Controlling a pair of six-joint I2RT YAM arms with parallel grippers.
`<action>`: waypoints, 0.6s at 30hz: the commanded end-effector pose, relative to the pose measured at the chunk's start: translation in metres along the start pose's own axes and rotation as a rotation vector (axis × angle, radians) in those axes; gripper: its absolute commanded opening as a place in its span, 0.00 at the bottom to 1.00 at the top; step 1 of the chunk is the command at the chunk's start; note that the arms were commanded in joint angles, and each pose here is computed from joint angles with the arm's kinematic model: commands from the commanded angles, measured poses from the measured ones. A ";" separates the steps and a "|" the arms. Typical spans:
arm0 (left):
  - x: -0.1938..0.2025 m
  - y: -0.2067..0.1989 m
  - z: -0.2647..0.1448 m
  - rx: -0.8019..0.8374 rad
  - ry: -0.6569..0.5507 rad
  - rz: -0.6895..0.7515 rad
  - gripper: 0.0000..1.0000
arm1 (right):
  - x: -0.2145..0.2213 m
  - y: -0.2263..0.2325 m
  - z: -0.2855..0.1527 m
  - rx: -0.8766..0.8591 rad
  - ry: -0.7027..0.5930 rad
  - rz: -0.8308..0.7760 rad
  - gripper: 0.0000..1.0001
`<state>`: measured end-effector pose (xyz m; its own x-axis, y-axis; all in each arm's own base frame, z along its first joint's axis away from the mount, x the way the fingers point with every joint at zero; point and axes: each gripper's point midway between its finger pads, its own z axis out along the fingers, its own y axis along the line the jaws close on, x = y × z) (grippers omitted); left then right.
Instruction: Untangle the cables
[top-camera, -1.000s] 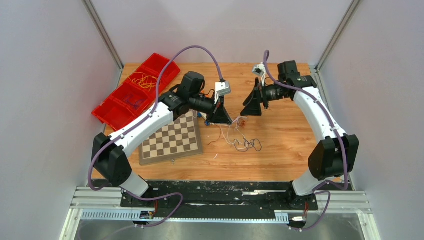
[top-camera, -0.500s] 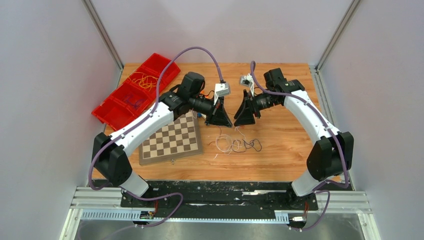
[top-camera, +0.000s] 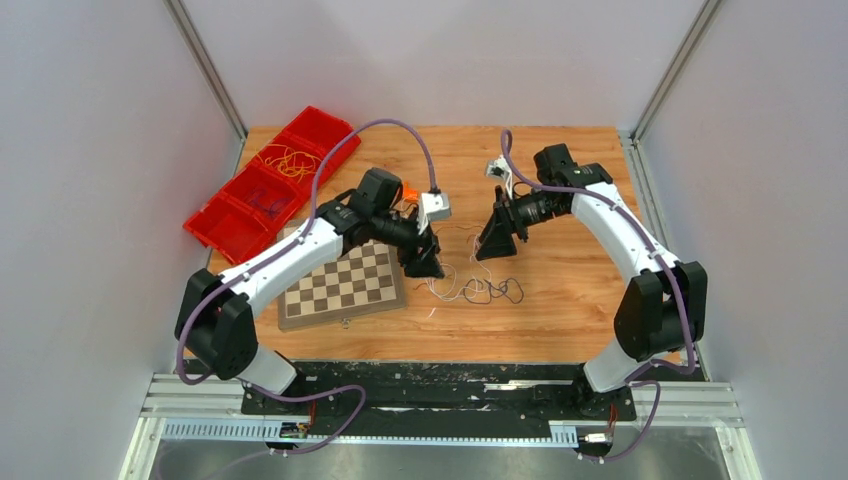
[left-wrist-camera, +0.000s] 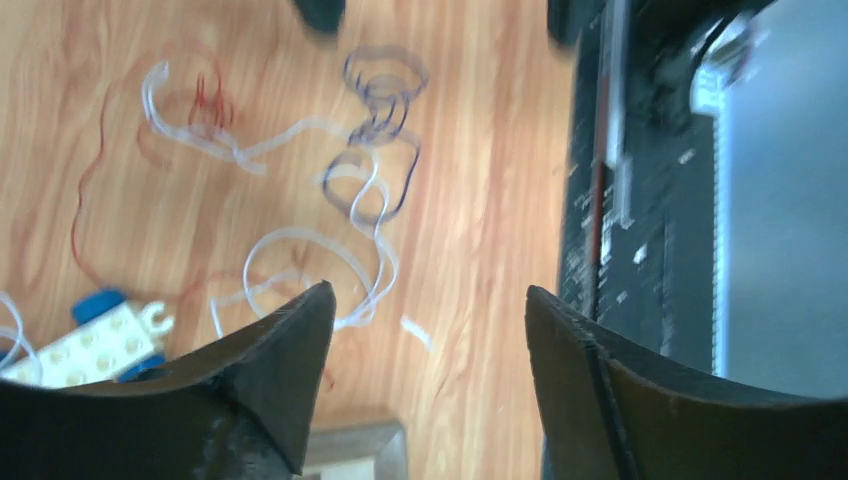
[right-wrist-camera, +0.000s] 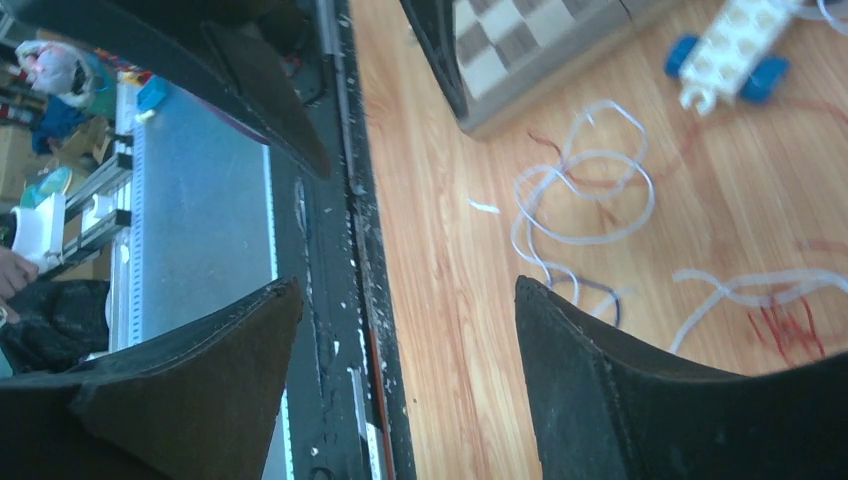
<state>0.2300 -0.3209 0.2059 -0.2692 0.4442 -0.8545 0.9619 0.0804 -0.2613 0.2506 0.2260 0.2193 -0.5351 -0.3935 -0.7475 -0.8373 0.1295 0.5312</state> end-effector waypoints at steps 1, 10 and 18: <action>0.038 0.035 -0.011 -0.214 0.119 0.149 0.89 | 0.028 -0.045 -0.012 0.161 0.054 0.118 0.75; 0.098 0.084 0.014 -0.484 0.151 -0.373 1.00 | 0.074 -0.096 -0.025 0.372 0.105 0.301 0.70; 0.119 0.083 0.049 -0.402 0.123 -0.600 1.00 | 0.093 -0.093 -0.017 0.347 0.136 0.347 0.70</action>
<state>0.2648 -0.2845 0.0572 -0.7153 0.4285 -0.5520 0.6716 0.6398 -0.3736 0.2801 0.1589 0.1082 -0.7968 -0.3856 -0.4652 -0.6028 0.5604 0.5680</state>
